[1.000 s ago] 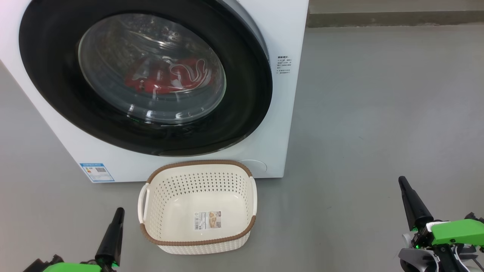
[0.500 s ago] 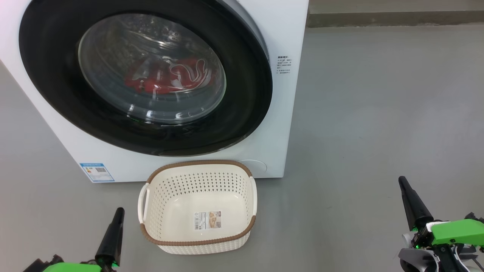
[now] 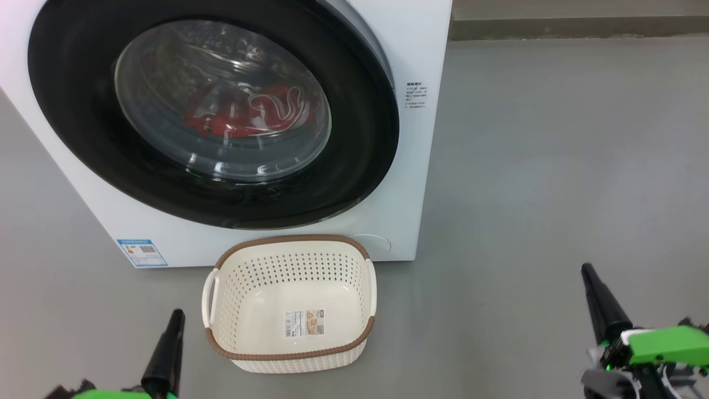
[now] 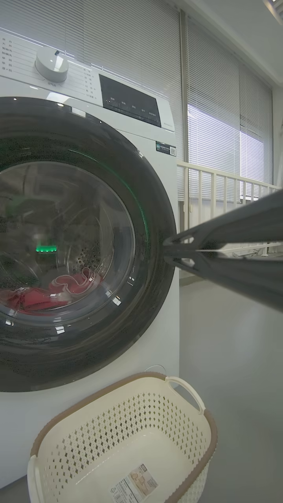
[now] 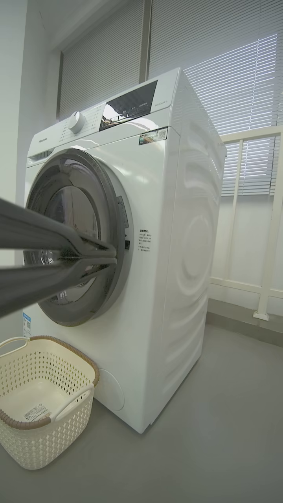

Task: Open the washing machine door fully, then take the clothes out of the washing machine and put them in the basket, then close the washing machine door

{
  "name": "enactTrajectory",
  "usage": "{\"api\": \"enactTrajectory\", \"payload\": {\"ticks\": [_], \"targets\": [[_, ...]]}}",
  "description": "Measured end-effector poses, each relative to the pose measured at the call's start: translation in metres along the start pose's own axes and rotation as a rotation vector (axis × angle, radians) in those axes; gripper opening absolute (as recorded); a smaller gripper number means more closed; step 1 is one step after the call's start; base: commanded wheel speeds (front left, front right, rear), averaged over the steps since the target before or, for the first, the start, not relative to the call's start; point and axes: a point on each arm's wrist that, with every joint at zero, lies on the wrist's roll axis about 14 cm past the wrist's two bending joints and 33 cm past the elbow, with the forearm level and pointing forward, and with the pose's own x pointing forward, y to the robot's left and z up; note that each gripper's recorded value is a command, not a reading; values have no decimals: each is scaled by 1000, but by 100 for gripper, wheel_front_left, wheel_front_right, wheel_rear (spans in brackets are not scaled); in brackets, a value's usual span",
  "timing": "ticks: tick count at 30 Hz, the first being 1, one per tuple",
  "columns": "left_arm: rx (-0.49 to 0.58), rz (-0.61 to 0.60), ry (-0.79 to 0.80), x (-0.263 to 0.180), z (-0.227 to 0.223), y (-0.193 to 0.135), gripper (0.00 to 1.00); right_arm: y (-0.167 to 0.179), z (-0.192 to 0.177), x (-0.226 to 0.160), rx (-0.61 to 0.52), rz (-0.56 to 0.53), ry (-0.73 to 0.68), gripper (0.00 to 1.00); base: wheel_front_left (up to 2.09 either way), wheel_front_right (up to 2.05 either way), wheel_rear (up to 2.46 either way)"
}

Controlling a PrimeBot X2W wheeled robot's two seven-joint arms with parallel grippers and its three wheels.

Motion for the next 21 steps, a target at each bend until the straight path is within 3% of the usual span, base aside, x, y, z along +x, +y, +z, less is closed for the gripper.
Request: {"api": "enactTrajectory", "payload": {"ticks": [6,21], "targets": [[-22,91,2,-13,-6,31,100,-35,-7,-15,26,-102,2,100,0,0,0],[46,69,-24,-12,-3,23,100,-28,-5,-13,-11,-81,-12,100,0,0,0]]}}
